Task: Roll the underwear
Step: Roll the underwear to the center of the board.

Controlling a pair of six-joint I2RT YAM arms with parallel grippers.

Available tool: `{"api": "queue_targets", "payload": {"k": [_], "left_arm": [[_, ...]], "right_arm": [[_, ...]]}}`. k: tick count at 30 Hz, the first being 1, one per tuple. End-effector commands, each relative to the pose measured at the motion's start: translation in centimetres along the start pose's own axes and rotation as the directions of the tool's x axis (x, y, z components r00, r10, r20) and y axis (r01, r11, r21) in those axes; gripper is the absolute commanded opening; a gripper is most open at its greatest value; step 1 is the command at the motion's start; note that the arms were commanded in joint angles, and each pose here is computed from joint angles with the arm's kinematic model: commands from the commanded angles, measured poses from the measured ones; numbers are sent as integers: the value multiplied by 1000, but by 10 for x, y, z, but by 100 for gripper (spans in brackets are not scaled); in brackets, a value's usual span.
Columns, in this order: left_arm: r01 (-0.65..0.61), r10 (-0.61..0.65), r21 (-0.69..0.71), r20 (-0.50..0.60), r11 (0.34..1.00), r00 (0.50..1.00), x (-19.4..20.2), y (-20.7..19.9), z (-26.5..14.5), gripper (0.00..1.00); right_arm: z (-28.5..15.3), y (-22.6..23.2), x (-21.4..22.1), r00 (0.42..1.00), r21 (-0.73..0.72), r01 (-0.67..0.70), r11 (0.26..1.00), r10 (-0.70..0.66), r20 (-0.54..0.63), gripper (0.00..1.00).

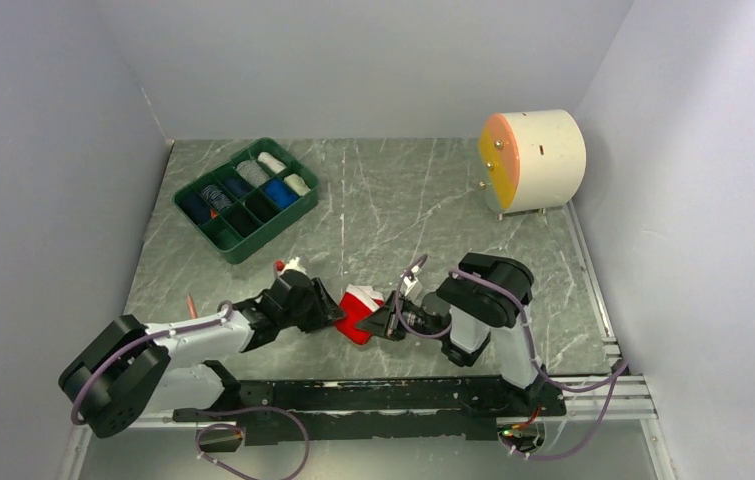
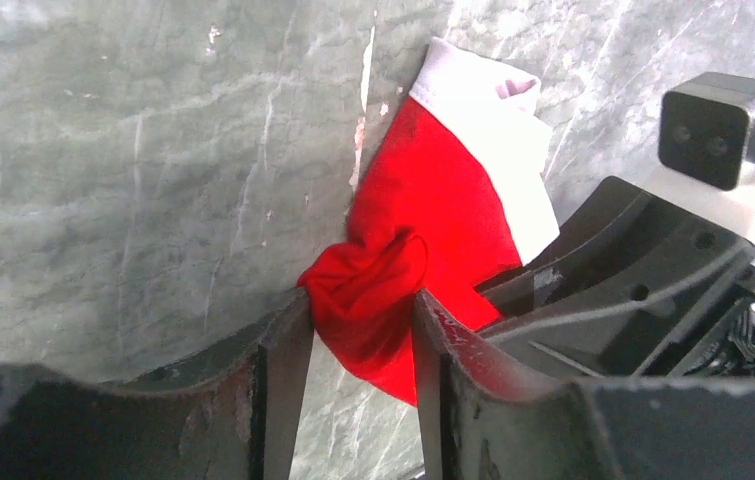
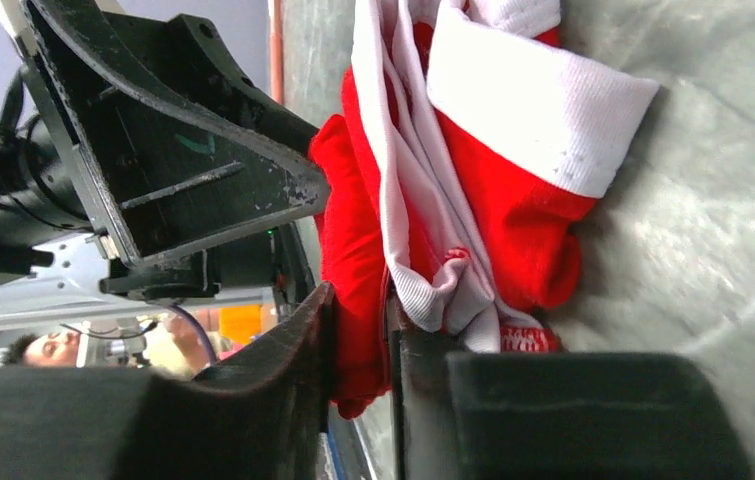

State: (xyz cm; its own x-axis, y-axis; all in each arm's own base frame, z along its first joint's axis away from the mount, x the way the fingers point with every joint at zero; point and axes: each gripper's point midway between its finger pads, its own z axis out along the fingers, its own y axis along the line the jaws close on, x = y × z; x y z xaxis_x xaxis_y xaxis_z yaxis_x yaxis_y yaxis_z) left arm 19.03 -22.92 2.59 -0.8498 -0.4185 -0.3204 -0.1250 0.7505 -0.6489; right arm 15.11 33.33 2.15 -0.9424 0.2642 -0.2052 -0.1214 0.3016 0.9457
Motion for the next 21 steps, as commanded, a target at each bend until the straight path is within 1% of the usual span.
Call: {"api": "queue_targets", "payload": {"k": [1, 3, 5, 10, 12, 14, 18, 20, 21], "left_arm": [[-80, 71, -272, -40, 959, 997, 15, 67, -1, 45], [-94, 86, -274, -41, 957, 995, 15, 66, -1, 44], [-104, 96, -266, -42, 958, 994, 14, 62, -1, 44], [-122, 113, -250, -49, 960, 992, 13, 51, -1, 44], [-126, 118, -243, -50, 962, 992, 12, 46, -1, 44], [-126, 116, -236, -55, 963, 992, 12, 44, -1, 44], [-119, 106, -230, -68, 966, 992, 15, 41, 1, 44], [-109, 95, -232, -69, 967, 993, 16, 42, 1, 44], [-106, 93, -228, -68, 968, 993, 16, 41, 1, 44]], "right_arm": [[-24, -45, 21, 994, 172, 95, 980, -84, -69, 36], [-23, -40, 17, 986, 181, 160, 971, -147, -81, 48], [-21, -36, 13, 972, 194, 228, 954, -211, -105, 52], [-31, -32, -6, 928, 299, 373, 878, -351, -126, 60], [-38, -25, -16, 895, 330, 445, 833, -424, -137, 62], [-46, -14, -27, 840, 343, 540, 768, -519, -159, 63], [-50, 20, -49, 698, 345, 704, 621, -694, -174, 64], [-49, 30, -56, 619, 384, 760, 524, -764, -183, 63], [-46, 38, -54, 568, 389, 792, 470, -801, -189, 63]]}}
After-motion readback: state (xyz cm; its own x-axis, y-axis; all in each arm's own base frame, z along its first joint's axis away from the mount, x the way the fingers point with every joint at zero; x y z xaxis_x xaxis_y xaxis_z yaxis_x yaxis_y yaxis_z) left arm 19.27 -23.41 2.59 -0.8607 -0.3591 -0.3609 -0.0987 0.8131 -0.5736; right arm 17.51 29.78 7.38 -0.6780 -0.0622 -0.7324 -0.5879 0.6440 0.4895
